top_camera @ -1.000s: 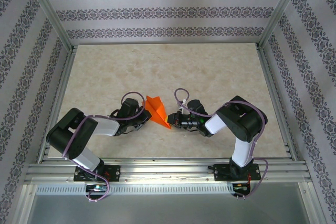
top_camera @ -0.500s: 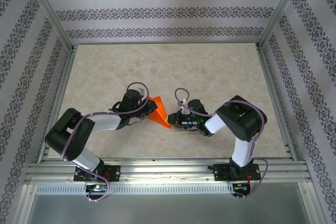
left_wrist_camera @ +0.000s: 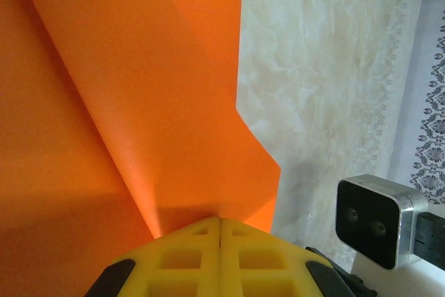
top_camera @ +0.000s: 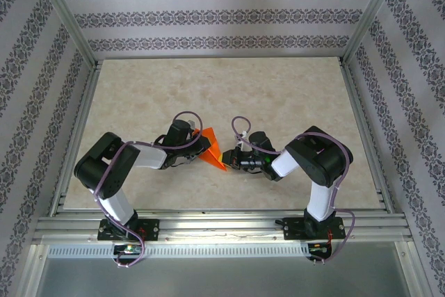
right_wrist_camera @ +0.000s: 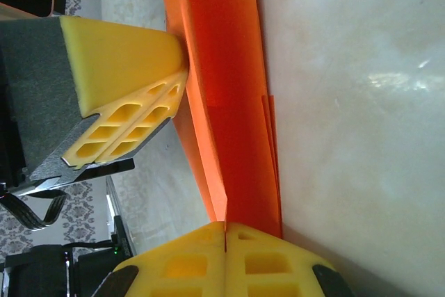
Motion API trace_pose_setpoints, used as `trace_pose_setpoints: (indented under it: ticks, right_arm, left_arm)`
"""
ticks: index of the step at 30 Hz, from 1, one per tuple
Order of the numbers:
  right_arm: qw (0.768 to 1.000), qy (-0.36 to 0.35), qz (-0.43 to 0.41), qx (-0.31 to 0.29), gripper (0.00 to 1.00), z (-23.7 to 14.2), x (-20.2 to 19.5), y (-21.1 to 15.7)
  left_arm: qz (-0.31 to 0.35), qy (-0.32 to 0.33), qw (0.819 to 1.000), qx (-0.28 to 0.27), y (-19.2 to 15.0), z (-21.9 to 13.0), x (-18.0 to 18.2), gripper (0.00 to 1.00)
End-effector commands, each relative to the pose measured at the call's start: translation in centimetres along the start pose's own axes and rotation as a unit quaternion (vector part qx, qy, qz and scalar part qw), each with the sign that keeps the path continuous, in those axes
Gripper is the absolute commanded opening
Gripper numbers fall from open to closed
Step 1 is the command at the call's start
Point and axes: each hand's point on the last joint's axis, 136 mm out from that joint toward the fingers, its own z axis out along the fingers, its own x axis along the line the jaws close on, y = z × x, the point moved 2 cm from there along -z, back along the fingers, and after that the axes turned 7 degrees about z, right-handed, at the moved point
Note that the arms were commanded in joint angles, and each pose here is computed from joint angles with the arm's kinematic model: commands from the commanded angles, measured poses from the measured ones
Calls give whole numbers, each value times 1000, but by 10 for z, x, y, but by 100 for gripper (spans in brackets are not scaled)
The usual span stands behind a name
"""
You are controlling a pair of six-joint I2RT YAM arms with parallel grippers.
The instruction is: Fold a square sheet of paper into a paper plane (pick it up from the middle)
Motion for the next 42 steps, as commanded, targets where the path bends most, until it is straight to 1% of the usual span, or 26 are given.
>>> trace_pose_setpoints:
  ticks: [1,10,17,31,33,35,37,39,41,42]
  right_arm:
    - [999,-39,33,12,0,1,-25,-8]
    - [998,-41,36,12,0,1,-27,-7]
    - [998,-43,37,14,0,0,-29,-9]
    - [998,-42,39,10,0,-2,-27,-8]
    - [998,-40,41,9,5,-4,-26,-9]
    - [999,-35,38,8,5,-6,-21,-9]
    - [999,-29,34,3,10,-10,-15,-8]
    - [999,-27,30,-4,12,-15,-11,-8]
    - [999,-28,29,-16,19,-22,-7,-6]
    - [999,-28,28,-21,20,-25,-6,-5]
  left_arm:
    - [17,-24,1000,1,3,7,-14,7]
    - [9,-8,1000,13,-4,13,-2,6]
    - [18,-19,1000,18,-1,16,-9,6]
    - [21,5,998,61,-15,27,8,6]
    - [19,10,998,63,-17,28,11,6]
    - [18,18,998,65,-17,28,15,6]
    - [17,23,997,66,-19,28,18,6]
    - [16,28,997,66,-19,27,20,6]
    - [18,31,997,66,-20,27,21,6]
    - [18,32,997,67,-20,27,21,6]
